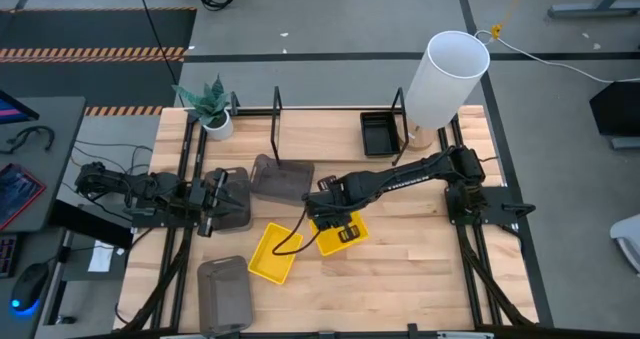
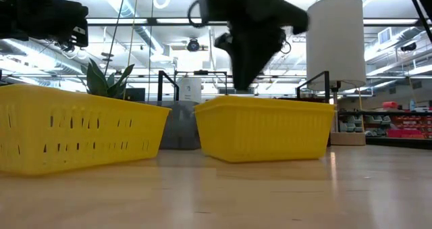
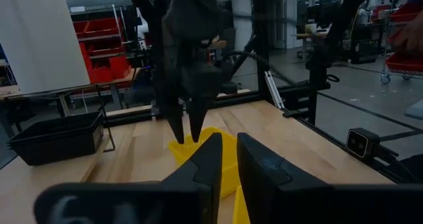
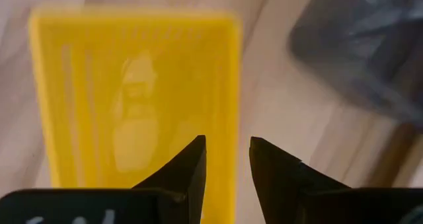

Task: Stack baskets on shelf by color
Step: Stack the left yellow bin on the right yellow bin

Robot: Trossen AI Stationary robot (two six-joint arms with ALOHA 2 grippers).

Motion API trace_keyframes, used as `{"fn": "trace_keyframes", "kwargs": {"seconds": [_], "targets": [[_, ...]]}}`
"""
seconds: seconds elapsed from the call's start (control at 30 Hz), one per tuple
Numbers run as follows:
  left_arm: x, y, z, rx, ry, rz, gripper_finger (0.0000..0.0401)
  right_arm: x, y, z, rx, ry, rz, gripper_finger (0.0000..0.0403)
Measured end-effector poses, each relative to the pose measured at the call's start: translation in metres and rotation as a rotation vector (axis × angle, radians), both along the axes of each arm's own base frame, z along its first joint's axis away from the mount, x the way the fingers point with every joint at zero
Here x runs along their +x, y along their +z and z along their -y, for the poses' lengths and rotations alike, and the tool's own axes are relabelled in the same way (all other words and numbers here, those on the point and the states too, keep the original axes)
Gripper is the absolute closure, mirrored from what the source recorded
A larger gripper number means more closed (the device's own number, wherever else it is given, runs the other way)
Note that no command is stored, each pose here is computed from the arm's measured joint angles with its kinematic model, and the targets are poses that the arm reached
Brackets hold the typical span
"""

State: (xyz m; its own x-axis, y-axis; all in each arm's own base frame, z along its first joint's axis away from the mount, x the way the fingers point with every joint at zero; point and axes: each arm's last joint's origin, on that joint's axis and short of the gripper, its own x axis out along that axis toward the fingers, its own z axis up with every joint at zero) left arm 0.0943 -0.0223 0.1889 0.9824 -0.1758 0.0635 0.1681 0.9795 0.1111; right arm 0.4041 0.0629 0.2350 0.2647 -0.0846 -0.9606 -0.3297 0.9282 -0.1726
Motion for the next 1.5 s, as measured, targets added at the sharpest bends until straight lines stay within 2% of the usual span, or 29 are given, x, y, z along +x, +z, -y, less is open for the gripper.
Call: {"fn": "trace_keyframes", "kwargs": {"seconds": [0.1, 0.3, 0.57, 0.63, 0.8, 0.97, 1.1, 1.3, 1.5], "targets": [[0.0, 0.0, 0.0, 0.0, 0.0, 0.0, 0.0347, 0.009, 0.005, -0.011, -0.004, -0.017, 0.124, 0.0283], [0.0, 0.0, 0.0, 0.0, 0.001, 0.0, 0.034, 0.019, 0.013, -0.04, 0.044, 0.039, 0.305, 0.0283], [0.0, 0.0, 0.0, 0.0, 0.0, 0.0, 0.0347, 0.042, 0.04, -0.064, 0.222, 0.082, 0.685, 0.0283], [0.0, 0.0, 0.0, 0.0, 0.0, 0.0, 0.0348, 0.045, 0.045, -0.066, 0.258, 0.097, 0.739, 0.0283], [0.0, 0.0, 0.0, 0.0, 0.0, 0.0, 0.0342, 0.053, 0.039, -0.067, 0.297, 0.069, 0.778, 0.0283], [0.0, 0.0, 0.0, -0.001, 0.0, 0.002, 0.0338, 0.067, 0.007, -0.076, 0.376, 0.061, 0.735, 0.0284], [0.0, 0.0, 0.0, 0.0, 0.0, 0.001, 0.0337, 0.072, -0.005, -0.077, 0.362, 0.048, 0.658, 0.0284], [0.0, 0.0, 0.0, -0.001, 0.0, 0.002, 0.034, 0.073, -0.001, -0.077, 0.334, 0.03, 0.598, 0.0284], [0.0, 0.0, 0.0, 0.0, 0.0, 0.0, 0.0345, 0.068, -0.007, -0.078, 0.254, 0.048, 0.548, 0.0284]]}}
